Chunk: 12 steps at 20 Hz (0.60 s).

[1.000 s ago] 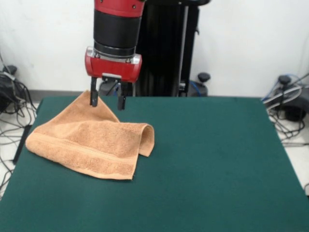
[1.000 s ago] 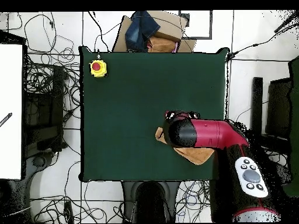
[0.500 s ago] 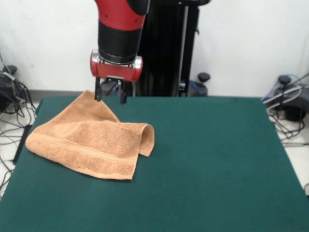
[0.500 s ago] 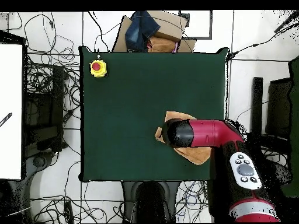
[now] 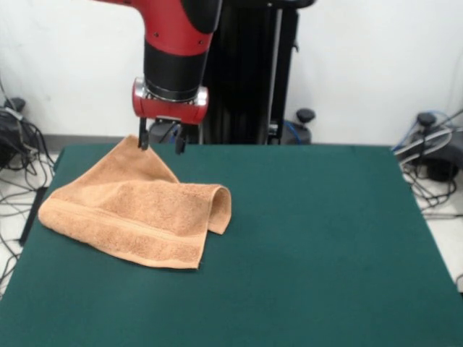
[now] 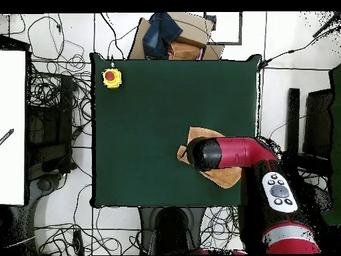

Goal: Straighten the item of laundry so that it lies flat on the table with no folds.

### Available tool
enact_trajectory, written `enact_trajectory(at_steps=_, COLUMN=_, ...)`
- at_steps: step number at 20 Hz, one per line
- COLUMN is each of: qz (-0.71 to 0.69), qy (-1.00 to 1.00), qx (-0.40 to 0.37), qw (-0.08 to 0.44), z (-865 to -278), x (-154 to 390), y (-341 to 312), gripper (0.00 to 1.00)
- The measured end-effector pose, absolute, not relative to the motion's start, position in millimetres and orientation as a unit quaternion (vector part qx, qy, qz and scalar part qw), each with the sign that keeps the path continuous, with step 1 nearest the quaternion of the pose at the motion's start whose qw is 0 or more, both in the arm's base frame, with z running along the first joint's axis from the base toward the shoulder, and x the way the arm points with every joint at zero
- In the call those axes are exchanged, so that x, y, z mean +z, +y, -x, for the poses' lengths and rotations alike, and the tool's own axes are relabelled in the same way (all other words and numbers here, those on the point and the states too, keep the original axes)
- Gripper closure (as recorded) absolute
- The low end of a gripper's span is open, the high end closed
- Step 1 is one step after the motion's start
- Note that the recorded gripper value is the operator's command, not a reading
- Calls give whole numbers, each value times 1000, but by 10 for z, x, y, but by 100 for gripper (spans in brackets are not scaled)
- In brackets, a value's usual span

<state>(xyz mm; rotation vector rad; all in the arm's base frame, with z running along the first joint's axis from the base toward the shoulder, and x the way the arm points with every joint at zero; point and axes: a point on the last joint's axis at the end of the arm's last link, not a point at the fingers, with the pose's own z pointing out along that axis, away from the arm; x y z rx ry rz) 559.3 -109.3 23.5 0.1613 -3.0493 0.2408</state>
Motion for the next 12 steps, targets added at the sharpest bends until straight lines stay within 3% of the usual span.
enact_trajectory(at_steps=12, qz=-69, qy=-993, qx=90, qw=43, z=-5564, x=68, y=-1232, gripper=0)
